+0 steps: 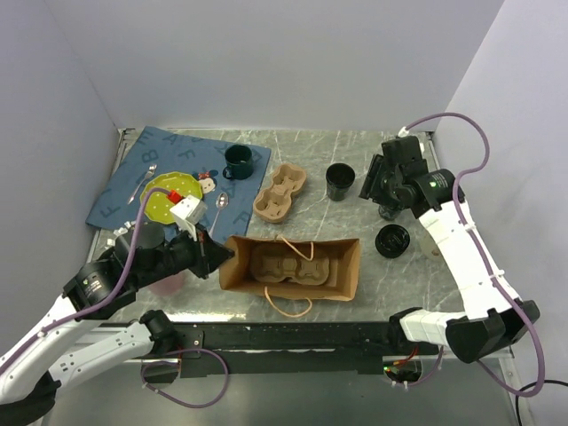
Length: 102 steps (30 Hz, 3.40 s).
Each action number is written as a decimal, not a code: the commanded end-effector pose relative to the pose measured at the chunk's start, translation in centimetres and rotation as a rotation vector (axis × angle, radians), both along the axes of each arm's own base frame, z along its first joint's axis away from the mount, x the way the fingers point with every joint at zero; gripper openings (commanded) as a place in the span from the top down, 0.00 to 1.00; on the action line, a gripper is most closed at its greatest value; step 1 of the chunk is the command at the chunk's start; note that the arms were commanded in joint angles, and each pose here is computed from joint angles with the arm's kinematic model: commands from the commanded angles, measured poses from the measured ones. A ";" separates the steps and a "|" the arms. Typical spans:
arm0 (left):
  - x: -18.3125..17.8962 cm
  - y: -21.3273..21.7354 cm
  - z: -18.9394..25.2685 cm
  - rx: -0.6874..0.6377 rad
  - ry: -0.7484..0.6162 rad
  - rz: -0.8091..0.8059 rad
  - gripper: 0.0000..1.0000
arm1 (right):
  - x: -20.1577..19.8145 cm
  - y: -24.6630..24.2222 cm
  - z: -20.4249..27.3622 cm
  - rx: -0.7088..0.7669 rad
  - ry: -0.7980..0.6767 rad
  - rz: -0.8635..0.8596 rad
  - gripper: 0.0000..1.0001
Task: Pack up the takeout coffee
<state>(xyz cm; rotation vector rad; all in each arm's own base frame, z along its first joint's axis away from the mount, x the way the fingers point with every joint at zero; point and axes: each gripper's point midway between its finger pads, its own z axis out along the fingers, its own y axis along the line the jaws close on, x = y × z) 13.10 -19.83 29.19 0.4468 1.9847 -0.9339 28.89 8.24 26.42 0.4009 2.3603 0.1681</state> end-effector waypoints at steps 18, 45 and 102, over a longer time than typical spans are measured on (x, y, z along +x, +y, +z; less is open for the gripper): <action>-5.3 1.7 -1.0 -0.046 0.171 -0.093 0.99 | -8.2 7.8 -2.5 0.364 0.035 0.532 0.44; -0.7 -1.8 3.0 -0.004 0.200 -0.011 0.99 | 8.0 -7.8 -5.8 -0.214 0.229 -0.091 0.11; 1.9 -1.5 2.7 0.123 0.322 0.168 0.57 | 11.2 -13.4 -9.7 -0.203 0.336 -0.072 0.49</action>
